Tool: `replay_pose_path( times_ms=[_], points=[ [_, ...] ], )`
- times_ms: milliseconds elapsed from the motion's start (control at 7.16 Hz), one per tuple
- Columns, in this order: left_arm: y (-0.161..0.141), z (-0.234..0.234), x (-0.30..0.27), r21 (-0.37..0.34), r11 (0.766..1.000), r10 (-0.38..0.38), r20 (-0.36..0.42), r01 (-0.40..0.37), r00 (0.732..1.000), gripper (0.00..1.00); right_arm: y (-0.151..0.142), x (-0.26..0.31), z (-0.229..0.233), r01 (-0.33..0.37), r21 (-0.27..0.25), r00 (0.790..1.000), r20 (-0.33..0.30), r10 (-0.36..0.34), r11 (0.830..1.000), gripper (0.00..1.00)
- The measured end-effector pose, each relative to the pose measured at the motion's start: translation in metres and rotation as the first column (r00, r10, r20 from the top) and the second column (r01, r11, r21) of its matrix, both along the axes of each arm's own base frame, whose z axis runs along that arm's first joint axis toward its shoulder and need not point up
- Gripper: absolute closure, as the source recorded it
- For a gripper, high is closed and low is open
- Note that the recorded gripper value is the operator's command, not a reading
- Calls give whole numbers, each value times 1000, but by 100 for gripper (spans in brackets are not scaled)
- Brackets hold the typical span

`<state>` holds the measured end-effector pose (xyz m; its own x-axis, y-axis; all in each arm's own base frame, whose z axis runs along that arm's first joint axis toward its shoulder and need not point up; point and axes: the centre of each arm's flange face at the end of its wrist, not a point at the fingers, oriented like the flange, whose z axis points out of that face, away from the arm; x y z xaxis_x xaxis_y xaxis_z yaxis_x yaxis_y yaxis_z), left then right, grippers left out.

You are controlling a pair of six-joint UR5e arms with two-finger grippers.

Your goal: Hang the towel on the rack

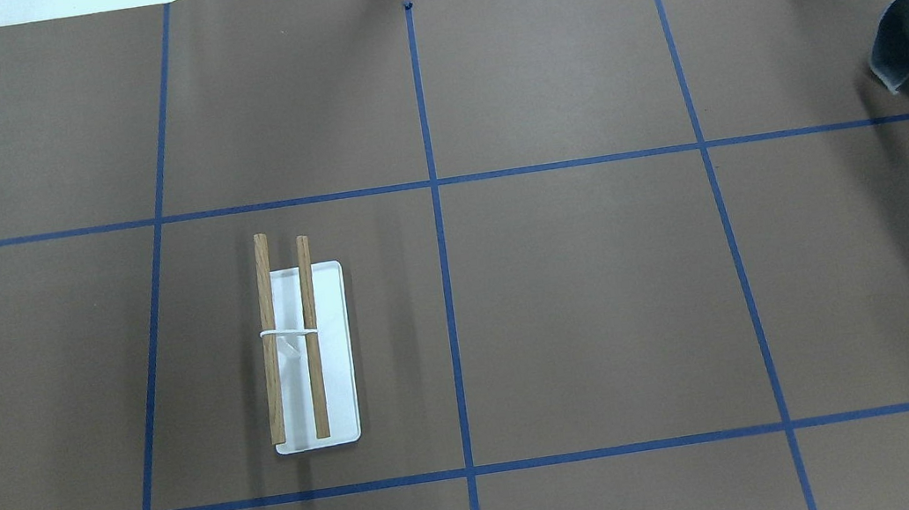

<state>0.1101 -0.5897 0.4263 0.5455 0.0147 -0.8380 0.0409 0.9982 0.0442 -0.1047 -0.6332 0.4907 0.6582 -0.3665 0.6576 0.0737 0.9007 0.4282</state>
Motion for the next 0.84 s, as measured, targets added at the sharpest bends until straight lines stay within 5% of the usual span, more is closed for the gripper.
replay_pose_path(
  times_ms=[419, 838],
  points=[
    [-1, -74, 71, -224, 970, -123, -125, 93, 985, 2, 74, -71, -185, -26, -54, 992, 123, 32, 998, 100],
    [15, -125, 123, -398, 912, -193, -210, 97, 958, 2, 132, -126, -299, -30, -60, 980, 193, 41, 998, 100]
  ],
)
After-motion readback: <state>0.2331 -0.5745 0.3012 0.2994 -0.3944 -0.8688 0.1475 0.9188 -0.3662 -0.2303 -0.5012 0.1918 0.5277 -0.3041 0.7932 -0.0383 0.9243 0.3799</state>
